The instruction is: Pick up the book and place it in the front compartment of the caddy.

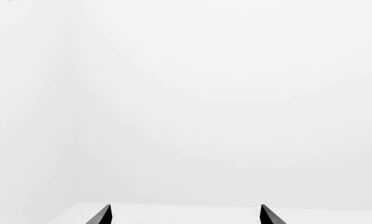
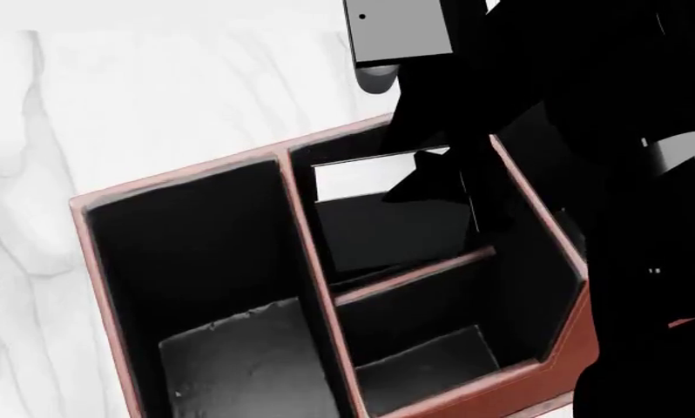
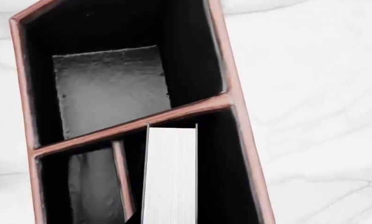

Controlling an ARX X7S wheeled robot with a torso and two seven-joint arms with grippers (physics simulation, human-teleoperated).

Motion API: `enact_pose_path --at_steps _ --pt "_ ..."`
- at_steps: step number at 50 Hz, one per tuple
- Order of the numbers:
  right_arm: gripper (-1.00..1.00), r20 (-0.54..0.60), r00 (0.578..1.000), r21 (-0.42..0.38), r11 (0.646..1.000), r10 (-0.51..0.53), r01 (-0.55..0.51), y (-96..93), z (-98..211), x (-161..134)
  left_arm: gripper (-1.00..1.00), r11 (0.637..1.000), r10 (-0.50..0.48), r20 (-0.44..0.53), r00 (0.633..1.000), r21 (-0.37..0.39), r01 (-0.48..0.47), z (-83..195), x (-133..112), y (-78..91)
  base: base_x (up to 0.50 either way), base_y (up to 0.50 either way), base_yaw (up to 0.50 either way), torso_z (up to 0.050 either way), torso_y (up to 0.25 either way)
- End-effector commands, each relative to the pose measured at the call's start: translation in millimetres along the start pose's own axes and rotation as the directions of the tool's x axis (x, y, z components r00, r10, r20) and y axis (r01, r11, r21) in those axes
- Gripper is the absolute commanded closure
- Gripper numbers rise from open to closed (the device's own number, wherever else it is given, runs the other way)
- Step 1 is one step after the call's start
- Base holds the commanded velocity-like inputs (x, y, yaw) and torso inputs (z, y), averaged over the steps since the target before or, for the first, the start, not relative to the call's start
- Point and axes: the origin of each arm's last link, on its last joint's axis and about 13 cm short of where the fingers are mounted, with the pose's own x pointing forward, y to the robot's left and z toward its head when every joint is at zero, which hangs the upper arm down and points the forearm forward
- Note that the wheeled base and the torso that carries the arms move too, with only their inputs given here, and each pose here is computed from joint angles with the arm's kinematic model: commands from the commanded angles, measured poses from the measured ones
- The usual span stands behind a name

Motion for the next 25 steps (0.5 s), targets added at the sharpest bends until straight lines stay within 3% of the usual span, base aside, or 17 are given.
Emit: enact_pose_path --at_steps 1,5,25 --pt "1.00 0.043 0.999 -0.013 1.000 -0.025 0.026 -1.1 2.9 -2.7 -1.00 1.000 0.000 0.003 1.000 0.012 0.000 -0.1 0.1 0.0 0.00 0.00 0.00 0.000 -0.225" --pt "1.00 0.042 0.999 -0.015 1.000 -0.026 0.027 -1.3 3.4 -2.4 -1.00 1.000 0.002 0.003 1.000 0.005 -0.002 -0.4 -0.3 0.2 0.00 0.00 0.00 0.000 -0.236" --pt "1.00 0.019 0.999 0.009 0.999 0.042 -0.042 0.3 -0.5 2.1 -1.00 1.000 0.013 -0.005 1.000 -0.012 -0.013 -1.2 -0.3 1.2 0.00 0.00 0.00 0.000 0.000"
